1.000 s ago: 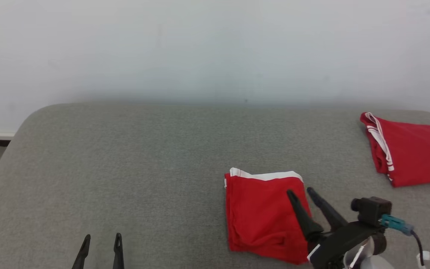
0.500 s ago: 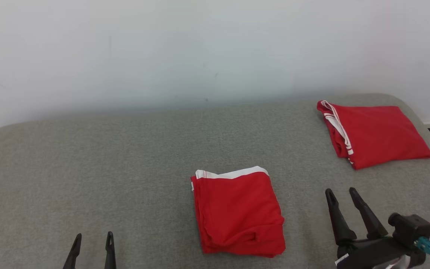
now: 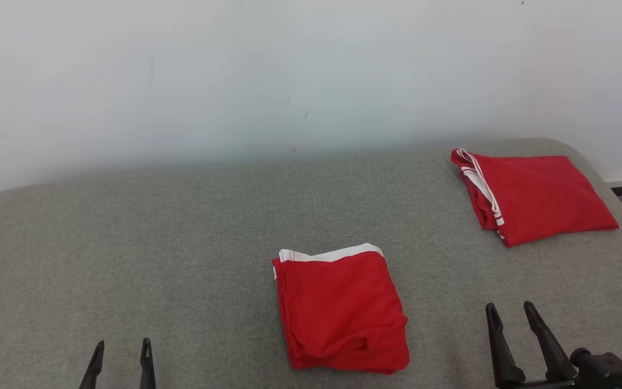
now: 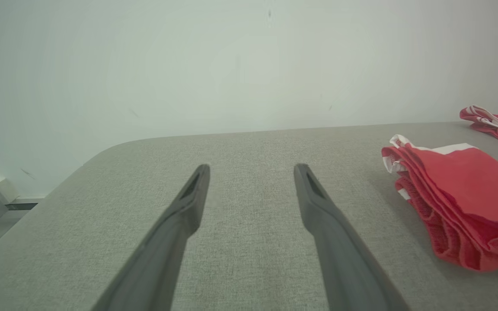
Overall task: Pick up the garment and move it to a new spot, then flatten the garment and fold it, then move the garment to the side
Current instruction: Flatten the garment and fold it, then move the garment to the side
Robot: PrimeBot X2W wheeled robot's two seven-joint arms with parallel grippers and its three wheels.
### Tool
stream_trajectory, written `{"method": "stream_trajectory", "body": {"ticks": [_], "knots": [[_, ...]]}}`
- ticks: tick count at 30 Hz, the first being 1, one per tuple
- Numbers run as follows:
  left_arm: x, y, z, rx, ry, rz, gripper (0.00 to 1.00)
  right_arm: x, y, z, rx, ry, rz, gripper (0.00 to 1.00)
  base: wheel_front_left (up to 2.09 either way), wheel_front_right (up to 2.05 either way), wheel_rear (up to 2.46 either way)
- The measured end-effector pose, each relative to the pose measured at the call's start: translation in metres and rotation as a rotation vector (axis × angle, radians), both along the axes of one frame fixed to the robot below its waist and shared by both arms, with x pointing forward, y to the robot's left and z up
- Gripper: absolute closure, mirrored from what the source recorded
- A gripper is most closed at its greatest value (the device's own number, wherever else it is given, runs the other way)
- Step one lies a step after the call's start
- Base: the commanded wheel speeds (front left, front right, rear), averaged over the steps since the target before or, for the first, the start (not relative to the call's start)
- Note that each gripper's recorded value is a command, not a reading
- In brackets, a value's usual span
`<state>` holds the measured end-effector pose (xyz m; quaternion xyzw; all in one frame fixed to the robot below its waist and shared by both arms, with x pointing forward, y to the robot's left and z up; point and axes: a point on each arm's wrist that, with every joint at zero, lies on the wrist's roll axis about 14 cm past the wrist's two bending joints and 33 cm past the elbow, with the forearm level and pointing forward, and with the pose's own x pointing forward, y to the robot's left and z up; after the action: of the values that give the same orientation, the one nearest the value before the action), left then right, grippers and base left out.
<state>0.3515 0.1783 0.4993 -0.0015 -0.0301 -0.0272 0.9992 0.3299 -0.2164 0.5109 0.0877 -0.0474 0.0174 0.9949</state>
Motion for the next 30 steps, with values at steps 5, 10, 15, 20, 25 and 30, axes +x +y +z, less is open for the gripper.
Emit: {"method": "stream_trajectory", "body": {"ticks": [5,10,15,20,25,30], "knots": [[-0.006,0.006,-0.001,0.008,0.001,0.020,0.00,-0.002,0.007,0.003,-0.036,-0.014,0.008,0.00,0.00,0.00,0.00],[-0.009,0.010,0.000,0.014,0.000,0.031,0.00,-0.003,0.010,0.005,-0.074,-0.019,0.017,0.00,0.00,0.00,0.00],[-0.015,0.012,-0.004,0.023,0.010,0.037,0.00,-0.002,0.013,0.003,-0.084,-0.013,0.025,0.00,0.00,0.00,0.00],[-0.021,0.013,-0.008,0.033,0.023,0.037,0.00,-0.001,0.017,-0.003,-0.086,0.003,0.037,0.00,0.00,0.00,0.00],[-0.023,0.015,-0.007,0.037,0.019,0.041,0.00,0.000,0.019,-0.004,-0.090,0.008,0.044,0.00,0.00,0.00,0.00],[-0.026,0.015,-0.007,0.039,0.019,0.037,0.00,0.001,0.020,-0.005,-0.085,0.010,0.043,0.00,0.00,0.00,0.00]]}}
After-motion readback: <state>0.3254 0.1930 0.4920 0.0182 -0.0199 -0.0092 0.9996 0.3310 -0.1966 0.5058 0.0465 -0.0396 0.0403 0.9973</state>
